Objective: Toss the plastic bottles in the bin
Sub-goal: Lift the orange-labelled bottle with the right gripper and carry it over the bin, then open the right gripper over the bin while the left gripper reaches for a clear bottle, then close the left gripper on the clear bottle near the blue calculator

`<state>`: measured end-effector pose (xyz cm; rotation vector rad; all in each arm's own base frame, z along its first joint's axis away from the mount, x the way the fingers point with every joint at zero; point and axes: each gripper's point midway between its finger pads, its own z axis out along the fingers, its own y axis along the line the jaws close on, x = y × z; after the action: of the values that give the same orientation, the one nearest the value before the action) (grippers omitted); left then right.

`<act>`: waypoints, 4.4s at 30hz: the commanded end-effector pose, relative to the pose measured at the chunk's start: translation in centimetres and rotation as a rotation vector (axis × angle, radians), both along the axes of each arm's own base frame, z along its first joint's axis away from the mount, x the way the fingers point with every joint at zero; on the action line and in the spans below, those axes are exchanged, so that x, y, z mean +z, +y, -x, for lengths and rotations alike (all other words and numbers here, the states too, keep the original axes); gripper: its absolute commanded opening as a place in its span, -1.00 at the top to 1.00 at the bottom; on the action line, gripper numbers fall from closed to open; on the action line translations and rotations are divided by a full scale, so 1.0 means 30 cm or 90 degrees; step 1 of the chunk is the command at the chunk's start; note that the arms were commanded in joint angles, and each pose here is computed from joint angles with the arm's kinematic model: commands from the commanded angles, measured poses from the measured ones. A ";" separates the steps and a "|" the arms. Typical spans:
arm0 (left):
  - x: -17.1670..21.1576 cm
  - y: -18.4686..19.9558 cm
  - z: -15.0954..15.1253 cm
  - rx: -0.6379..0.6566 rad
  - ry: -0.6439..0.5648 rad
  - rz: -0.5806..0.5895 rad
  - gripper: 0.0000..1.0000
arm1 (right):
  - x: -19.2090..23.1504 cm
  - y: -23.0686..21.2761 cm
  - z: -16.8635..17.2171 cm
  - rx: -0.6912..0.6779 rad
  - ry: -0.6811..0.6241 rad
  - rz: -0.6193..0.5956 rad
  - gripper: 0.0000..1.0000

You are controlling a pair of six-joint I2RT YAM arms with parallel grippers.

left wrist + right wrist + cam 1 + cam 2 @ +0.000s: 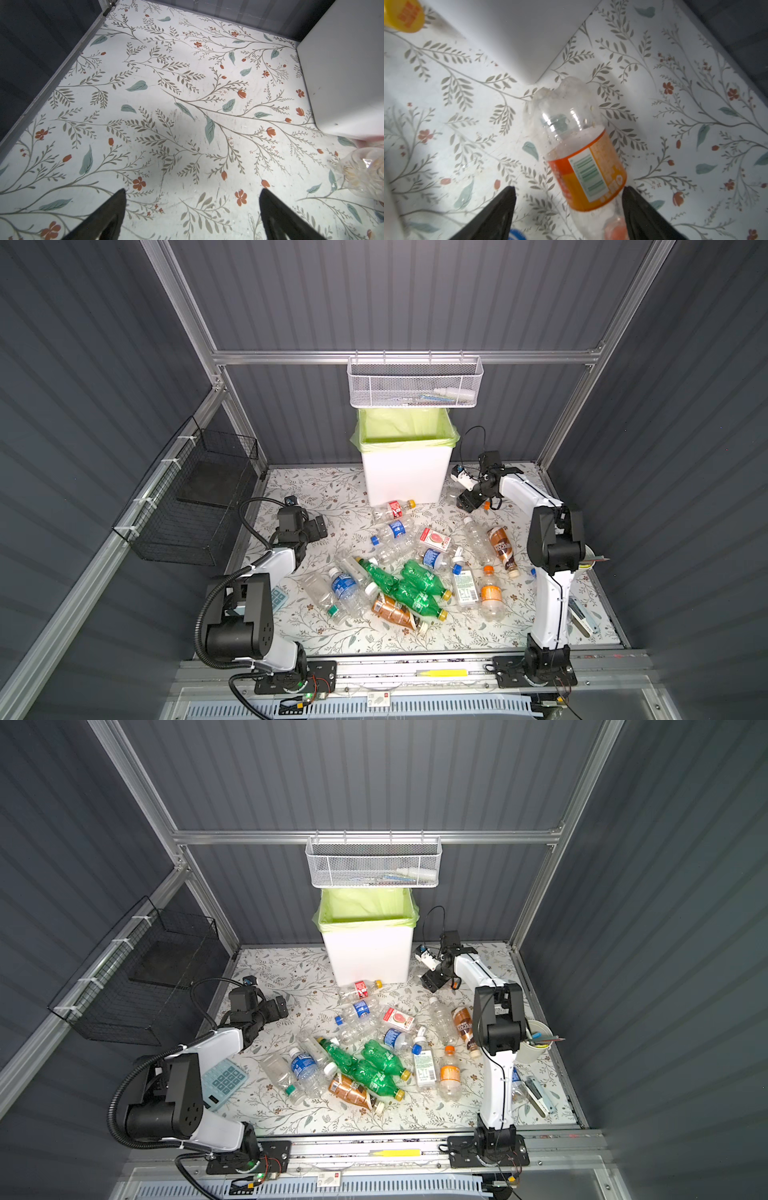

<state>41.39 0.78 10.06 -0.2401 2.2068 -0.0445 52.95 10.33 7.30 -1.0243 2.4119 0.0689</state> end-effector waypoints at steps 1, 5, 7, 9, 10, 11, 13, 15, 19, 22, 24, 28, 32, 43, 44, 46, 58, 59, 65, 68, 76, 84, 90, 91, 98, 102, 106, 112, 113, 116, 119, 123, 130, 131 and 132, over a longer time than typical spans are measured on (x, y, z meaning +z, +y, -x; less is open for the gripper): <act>0.014 0.004 0.017 0.009 -0.004 0.004 -0.99 | -0.014 0.014 -0.013 -0.007 -0.001 0.018 -0.64; 0.010 0.003 0.023 0.012 0.000 0.009 -0.99 | -0.048 0.032 -0.038 -0.008 -0.007 0.041 -0.64; 0.008 0.004 0.026 0.013 0.002 0.009 -1.00 | -0.065 0.039 -0.044 -0.008 -0.003 0.048 -0.63; 0.010 0.009 0.032 0.017 0.003 0.005 -0.99 | -0.080 0.041 -0.050 -0.009 -0.001 0.058 -0.61; 0.010 0.011 0.034 0.018 0.004 0.003 -0.99 | -0.081 0.039 -0.053 -0.012 -0.002 0.063 -0.59; 0.014 0.013 0.036 0.019 0.002 0.000 -0.99 | -0.088 0.035 -0.056 -0.017 -0.001 0.067 -0.54; 0.012 0.016 0.041 0.021 0.003 -0.003 -0.99 | -0.091 0.027 -0.060 -0.021 -0.002 0.074 -0.48; 0.008 0.018 0.047 0.022 0.005 -0.003 -0.99 | -0.089 0.016 -0.061 -0.027 -0.004 0.084 -0.41; 0.004 0.017 0.048 0.026 0.005 0.001 -0.99 | -0.070 0.006 -0.056 -0.028 -0.013 0.095 -0.28; 0.002 0.016 0.046 0.026 0.003 0.005 -0.99 | -0.041 -0.001 -0.051 -0.035 -0.024 0.089 -0.16; 0.002 0.013 0.045 0.026 0.002 0.008 -0.99 | -0.007 -0.006 -0.053 -0.048 -0.041 0.073 -0.07; 0.004 0.014 0.046 0.028 -0.001 0.010 -0.99 | 0.083 -0.027 -0.050 -0.079 -0.083 0.047 -0.03; 0.002 0.019 0.051 0.040 -0.006 0.017 -1.00 | 0.244 -0.067 -0.047 -0.122 -0.168 0.023 0.04; -0.018 0.040 0.054 0.085 -0.014 0.039 -0.99 | 1.052 -0.245 0.112 -0.284 -0.545 -0.161 0.00; -0.017 0.038 0.050 0.085 -0.014 0.041 -0.99 | 1.150 -0.249 0.147 -0.291 -0.589 -0.192 -0.01; -0.018 0.038 0.048 0.087 -0.013 0.043 -0.99 | 1.324 -0.251 0.214 -0.301 -0.666 -0.263 -0.02; -0.015 0.030 0.045 0.085 -0.017 0.057 -0.99 | 1.754 0.027 0.271 -0.144 -0.734 -0.682 -0.12; -0.015 0.028 0.046 0.084 -0.017 0.059 -0.99 | 1.732 0.088 0.225 -0.128 -0.706 -0.682 -0.12; -0.011 0.025 0.047 0.086 -0.023 0.068 -0.99 | 1.422 0.447 -0.016 -0.040 -0.497 -0.633 -0.26; -0.013 0.021 0.045 0.080 -0.020 0.067 -0.99 | 1.300 0.524 -0.094 -0.047 -0.461 -0.516 -0.67; -0.004 0.011 0.065 0.067 -0.020 0.070 -0.99 | 1.420 0.362 -0.034 -0.136 -0.565 -0.413 -0.98; 0.045 0.046 0.120 0.133 -0.008 0.088 -0.99 | 1.343 0.190 0.121 -0.227 -0.541 -0.401 -0.98; 0.033 0.004 0.204 0.141 0.063 0.116 -0.99 | 1.022 0.021 0.214 -0.345 -0.413 -0.341 -0.98; 0.022 -0.008 0.226 0.142 0.086 0.111 -0.99 | 0.956 -0.010 0.231 -0.370 -0.383 -0.328 -0.98; -0.004 -0.068 0.400 0.203 0.198 0.089 -1.00 | 0.656 -0.189 0.374 -0.496 -0.280 -0.277 -0.98; 0.013 -0.053 0.480 0.250 0.231 0.097 -1.00 | 0.574 -0.239 0.423 -0.534 -0.258 -0.270 -0.98; 0.031 -0.036 0.551 0.281 0.258 0.088 -0.99 | 0.510 -0.276 0.447 -0.562 -0.238 -0.237 -0.98; -0.016 -0.056 0.597 0.284 0.295 0.109 -0.93 | 0.455 -0.300 0.444 -0.587 -0.224 -0.222 -0.98; -0.032 -0.068 0.601 0.282 0.301 0.122 -0.88 | 0.449 -0.300 0.443 -0.588 -0.221 -0.221 -0.98; -0.066 -0.091 0.611 0.279 0.304 0.142 -0.78 | 0.447 -0.297 0.437 -0.588 -0.220 -0.225 -0.99; -0.085 -0.099 0.616 0.279 0.310 0.145 -0.77 | 0.444 -0.296 0.436 -0.587 -0.218 -0.225 -0.98; -0.120 -0.130 0.614 0.262 0.327 0.161 -0.74 | 0.435 -0.294 0.434 -0.586 -0.212 -0.223 -0.98; -0.184 -0.143 0.625 0.257 0.355 0.157 -0.63 | 0.423 -0.301 0.439 -0.591 -0.207 -0.214 -0.98; -0.192 -0.146 0.624 0.257 0.357 0.160 -0.63 | 0.422 -0.302 0.441 -0.592 -0.206 -0.213 -0.98; -0.201 -0.150 0.625 0.255 0.359 0.163 -0.62 | 0.422 -0.301 0.441 -0.592 -0.207 -0.213 -0.98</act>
<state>22.90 -3.26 4.94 -0.9106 2.6451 -0.0119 39.89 1.69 20.94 0.2395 2.2067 -0.0010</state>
